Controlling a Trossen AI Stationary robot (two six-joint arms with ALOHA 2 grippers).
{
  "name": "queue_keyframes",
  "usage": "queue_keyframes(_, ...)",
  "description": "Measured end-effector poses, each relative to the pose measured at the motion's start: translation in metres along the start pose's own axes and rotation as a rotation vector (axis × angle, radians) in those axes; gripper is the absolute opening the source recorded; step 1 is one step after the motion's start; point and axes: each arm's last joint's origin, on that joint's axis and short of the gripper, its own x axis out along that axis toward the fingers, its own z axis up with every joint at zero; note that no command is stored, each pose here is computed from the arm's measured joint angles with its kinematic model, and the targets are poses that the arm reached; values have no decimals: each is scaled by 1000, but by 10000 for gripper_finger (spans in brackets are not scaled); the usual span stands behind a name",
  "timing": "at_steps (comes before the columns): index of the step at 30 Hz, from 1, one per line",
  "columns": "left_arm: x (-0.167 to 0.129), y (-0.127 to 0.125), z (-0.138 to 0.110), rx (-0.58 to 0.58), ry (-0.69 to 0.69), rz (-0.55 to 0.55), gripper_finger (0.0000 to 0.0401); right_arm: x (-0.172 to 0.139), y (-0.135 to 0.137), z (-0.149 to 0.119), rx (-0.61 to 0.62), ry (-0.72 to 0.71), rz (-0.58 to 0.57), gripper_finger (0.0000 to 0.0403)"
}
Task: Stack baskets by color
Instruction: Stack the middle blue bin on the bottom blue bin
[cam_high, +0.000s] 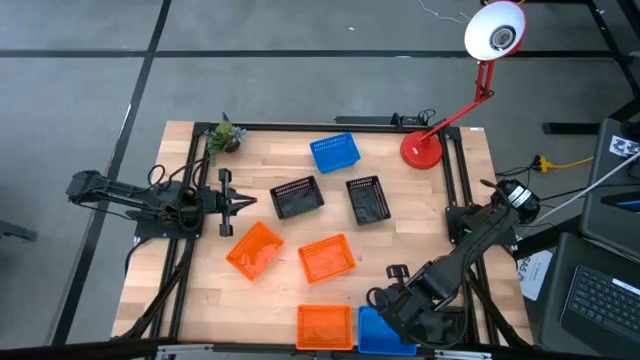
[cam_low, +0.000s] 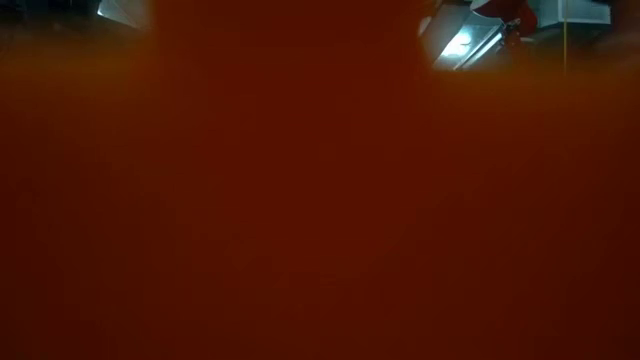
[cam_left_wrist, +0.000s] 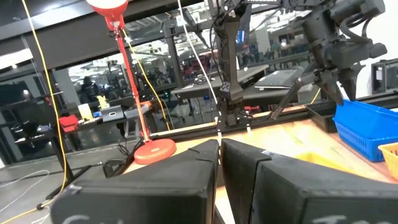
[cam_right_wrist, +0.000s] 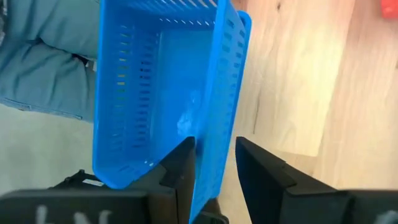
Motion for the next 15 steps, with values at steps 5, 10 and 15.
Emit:
queue_keyframes(5, 0, 0, 0, 0, 0, 0, 14, -6, 3, 3, -10, -14, 10, 112)
queue_keyframes(10, 0, 0, 0, 0, -1, 0, 14, -7, 4, 4, 14, -6, 49, 112)
queue_keyframes(15, 0, 0, 0, 1, 0, 0, 14, -7, 8, 5, 41, 12, 123, 111)
